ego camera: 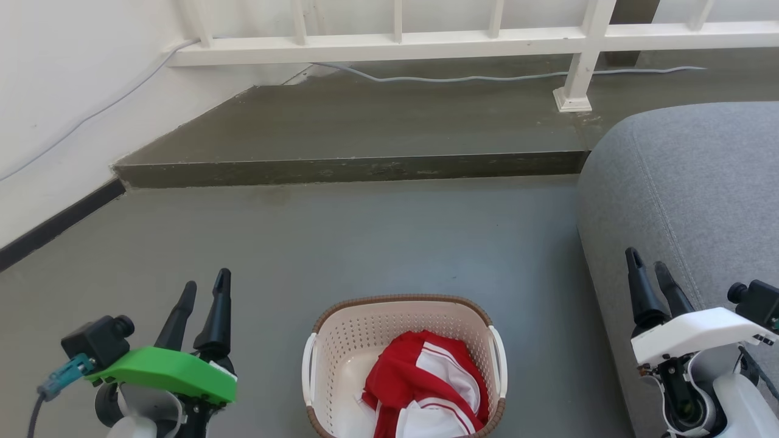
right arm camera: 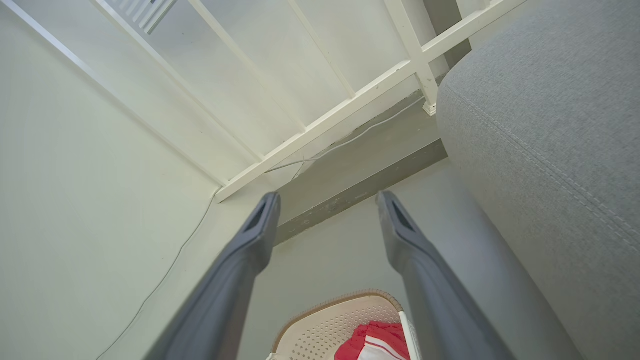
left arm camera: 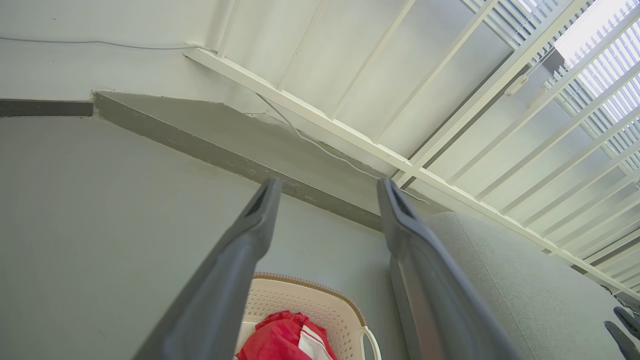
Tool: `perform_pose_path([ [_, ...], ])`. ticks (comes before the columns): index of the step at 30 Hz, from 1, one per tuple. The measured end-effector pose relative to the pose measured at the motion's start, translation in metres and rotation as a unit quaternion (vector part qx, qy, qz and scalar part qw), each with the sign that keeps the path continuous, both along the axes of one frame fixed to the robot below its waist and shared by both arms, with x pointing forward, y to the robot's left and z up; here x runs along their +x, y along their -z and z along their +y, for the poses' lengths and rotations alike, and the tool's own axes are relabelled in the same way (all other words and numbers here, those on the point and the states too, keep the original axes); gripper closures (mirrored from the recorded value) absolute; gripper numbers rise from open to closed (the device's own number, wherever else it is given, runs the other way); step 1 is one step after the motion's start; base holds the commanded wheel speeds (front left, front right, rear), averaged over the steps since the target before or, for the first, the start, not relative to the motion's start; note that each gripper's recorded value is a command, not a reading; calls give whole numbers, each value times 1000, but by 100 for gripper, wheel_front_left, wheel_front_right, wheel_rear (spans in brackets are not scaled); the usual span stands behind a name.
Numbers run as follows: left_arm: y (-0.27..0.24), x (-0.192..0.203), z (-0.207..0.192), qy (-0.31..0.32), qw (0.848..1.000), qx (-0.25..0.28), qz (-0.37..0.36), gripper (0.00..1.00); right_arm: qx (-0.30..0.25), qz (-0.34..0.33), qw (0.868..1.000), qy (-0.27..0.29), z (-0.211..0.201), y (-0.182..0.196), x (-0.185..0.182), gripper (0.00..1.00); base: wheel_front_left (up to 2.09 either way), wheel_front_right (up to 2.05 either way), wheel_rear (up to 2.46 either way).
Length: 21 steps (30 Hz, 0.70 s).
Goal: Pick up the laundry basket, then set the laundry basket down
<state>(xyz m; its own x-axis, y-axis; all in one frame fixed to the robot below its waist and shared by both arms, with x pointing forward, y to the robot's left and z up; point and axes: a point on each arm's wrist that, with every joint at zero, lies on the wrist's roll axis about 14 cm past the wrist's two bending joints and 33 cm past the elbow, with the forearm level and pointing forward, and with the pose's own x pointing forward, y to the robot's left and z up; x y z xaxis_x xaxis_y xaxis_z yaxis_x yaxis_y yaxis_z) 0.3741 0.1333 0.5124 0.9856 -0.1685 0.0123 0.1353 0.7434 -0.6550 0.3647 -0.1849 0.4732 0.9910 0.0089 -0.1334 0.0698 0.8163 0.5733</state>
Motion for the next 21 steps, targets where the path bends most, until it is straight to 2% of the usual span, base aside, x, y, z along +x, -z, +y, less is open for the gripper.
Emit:
perform_pose_path([
  [13, -2, -3, -14, 10, 996, 84, -24, 0, -108, -14, 994, -21, 6, -1, -3, 0, 0, 0, 0],
  [21, -1, -6, -24, 22, 989, 143, -42, 0, -180, -30, 983, -31, 11, -6, -5, 0, 0, 0, 0],
])
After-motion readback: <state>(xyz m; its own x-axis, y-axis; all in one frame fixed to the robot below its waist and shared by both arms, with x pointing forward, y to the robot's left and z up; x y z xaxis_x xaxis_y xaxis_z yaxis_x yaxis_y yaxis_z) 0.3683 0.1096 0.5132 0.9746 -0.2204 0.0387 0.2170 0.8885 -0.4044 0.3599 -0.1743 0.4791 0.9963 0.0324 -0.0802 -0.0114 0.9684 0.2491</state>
